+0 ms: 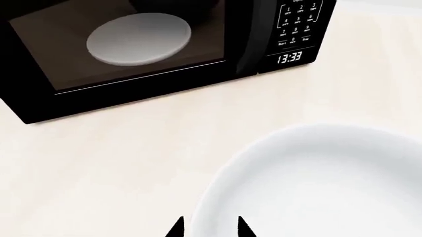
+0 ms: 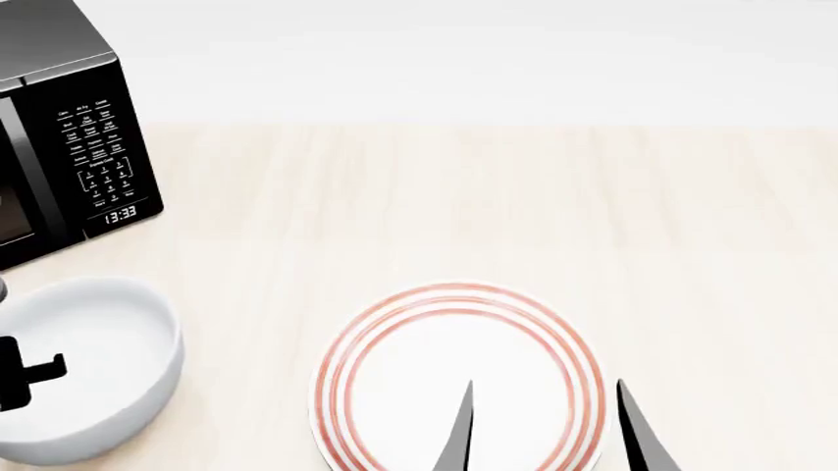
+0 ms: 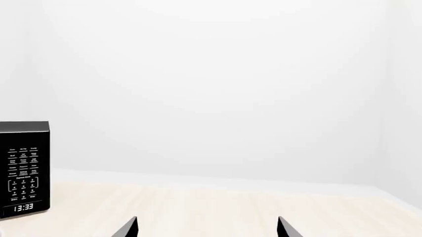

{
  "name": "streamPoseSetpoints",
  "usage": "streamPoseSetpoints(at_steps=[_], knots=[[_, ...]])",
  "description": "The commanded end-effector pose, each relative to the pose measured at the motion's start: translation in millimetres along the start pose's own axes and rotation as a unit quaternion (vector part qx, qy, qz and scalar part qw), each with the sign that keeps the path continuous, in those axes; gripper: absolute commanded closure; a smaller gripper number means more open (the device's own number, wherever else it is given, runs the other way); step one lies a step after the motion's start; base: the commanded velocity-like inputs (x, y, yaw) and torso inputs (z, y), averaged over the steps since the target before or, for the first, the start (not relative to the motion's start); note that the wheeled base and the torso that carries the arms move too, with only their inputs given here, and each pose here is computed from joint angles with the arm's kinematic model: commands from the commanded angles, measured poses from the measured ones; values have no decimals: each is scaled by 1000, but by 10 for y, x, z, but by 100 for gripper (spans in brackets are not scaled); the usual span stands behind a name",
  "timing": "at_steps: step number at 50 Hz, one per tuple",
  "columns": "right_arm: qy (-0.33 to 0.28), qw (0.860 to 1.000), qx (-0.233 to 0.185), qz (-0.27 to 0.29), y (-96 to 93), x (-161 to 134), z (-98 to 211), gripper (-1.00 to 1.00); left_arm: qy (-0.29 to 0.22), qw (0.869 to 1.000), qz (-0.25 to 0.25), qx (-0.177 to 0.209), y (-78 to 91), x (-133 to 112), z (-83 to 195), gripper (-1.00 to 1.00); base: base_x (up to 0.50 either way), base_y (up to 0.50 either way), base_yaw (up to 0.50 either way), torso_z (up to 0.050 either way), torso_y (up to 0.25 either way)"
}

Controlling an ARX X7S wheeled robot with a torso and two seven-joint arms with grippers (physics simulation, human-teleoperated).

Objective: Pick up the white bowl and put it on the plate.

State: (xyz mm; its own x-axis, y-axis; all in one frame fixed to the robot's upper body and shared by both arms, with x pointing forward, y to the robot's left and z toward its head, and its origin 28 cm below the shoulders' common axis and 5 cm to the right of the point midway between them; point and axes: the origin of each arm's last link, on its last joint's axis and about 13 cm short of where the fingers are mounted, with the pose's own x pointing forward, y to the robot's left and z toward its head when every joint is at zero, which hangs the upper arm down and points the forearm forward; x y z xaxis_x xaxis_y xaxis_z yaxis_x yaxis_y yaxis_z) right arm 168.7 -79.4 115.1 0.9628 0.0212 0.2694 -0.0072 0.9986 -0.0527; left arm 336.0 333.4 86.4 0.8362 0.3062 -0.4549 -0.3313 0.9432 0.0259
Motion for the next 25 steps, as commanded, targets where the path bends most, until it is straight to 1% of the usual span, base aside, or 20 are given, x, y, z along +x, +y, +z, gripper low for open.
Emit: streamPoseSetpoints(at_steps=[1, 7, 10, 22, 23, 25], knots=[[0, 1000, 1, 0, 0, 3, 1, -100, 12, 1000, -3, -3, -14, 10, -64, 100, 0, 0, 0, 0, 0], [0, 1000, 1, 0, -2, 8, 1, -100, 11, 1000, -3, -5, -7, 5, -68, 100, 0, 0, 0, 0, 0], [0, 1000, 0, 0, -1, 8, -1, -100, 12, 1000, 6, 1, 3, 10, -86, 100, 0, 0, 0, 0, 0], [-1, 1000, 0, 1, 3, 4, 4, -100, -4, 999, 15, -30, 48, -15, -63, 100, 0, 0, 0, 0, 0], [-1, 1000, 0, 1, 4, 4, 2, -100, -5, 1000, 18, -21, 45, -19, -68, 100, 0, 0, 0, 0, 0], [-1, 1000, 0, 1, 4, 4, 2, -100, -6, 999, 24, -27, 50, -26, -70, 100, 0, 0, 0, 0, 0]])
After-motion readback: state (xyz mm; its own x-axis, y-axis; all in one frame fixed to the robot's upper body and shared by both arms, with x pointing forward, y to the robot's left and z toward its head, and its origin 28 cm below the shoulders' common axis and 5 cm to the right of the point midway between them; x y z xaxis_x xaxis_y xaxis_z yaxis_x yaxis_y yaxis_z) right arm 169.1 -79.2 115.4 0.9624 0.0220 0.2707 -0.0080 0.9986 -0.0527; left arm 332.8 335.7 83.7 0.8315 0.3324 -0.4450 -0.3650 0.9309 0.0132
